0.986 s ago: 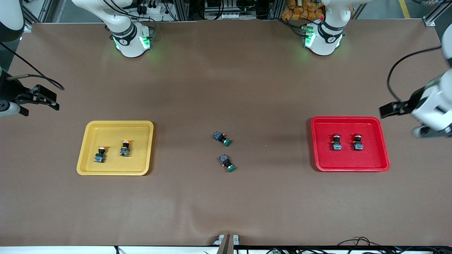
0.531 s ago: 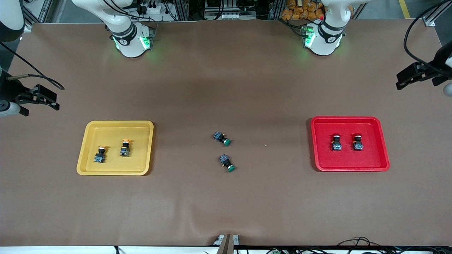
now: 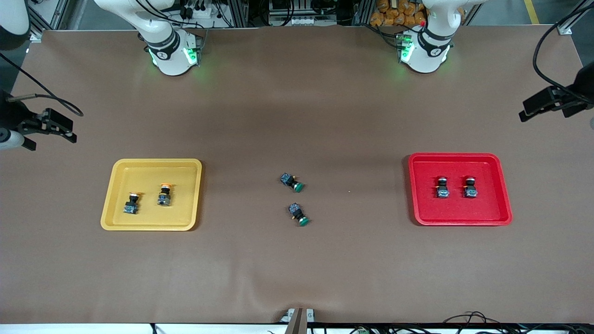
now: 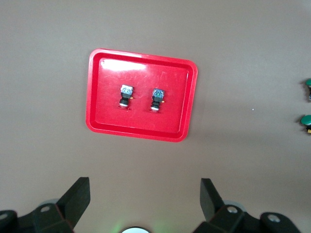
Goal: Place red and yellow buttons in trays
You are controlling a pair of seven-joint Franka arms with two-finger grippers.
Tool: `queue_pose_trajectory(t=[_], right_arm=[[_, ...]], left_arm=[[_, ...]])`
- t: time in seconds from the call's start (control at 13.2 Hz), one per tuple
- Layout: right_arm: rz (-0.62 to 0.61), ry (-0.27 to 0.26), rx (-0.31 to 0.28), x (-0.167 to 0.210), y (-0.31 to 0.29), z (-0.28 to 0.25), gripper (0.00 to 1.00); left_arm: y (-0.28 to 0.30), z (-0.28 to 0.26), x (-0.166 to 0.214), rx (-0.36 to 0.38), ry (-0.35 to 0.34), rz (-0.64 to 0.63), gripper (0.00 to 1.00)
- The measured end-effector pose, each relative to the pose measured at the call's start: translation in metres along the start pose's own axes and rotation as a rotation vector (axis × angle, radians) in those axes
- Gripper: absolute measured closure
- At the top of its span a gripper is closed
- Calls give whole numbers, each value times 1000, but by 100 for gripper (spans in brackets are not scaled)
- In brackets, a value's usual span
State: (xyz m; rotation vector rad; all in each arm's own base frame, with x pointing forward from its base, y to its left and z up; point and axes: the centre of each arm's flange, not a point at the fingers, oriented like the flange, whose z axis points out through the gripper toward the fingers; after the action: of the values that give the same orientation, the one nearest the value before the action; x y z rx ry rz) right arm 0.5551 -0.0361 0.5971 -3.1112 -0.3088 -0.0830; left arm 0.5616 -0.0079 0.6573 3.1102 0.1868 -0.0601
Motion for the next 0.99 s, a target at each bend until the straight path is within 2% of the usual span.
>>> queue_pose_trajectory(t=[0.23, 0.53, 0.99], right_arm=[[0, 16, 0, -13, -2, -22, 0], [4, 18, 1, -17, -1, -25, 0], [3, 8, 4, -19, -2, -25, 0]], left_arm=[[-1, 11, 4, 3, -6, -7, 0], [4, 21, -5, 8, -19, 3, 0], [-1, 5, -22, 1, 35, -3, 0]])
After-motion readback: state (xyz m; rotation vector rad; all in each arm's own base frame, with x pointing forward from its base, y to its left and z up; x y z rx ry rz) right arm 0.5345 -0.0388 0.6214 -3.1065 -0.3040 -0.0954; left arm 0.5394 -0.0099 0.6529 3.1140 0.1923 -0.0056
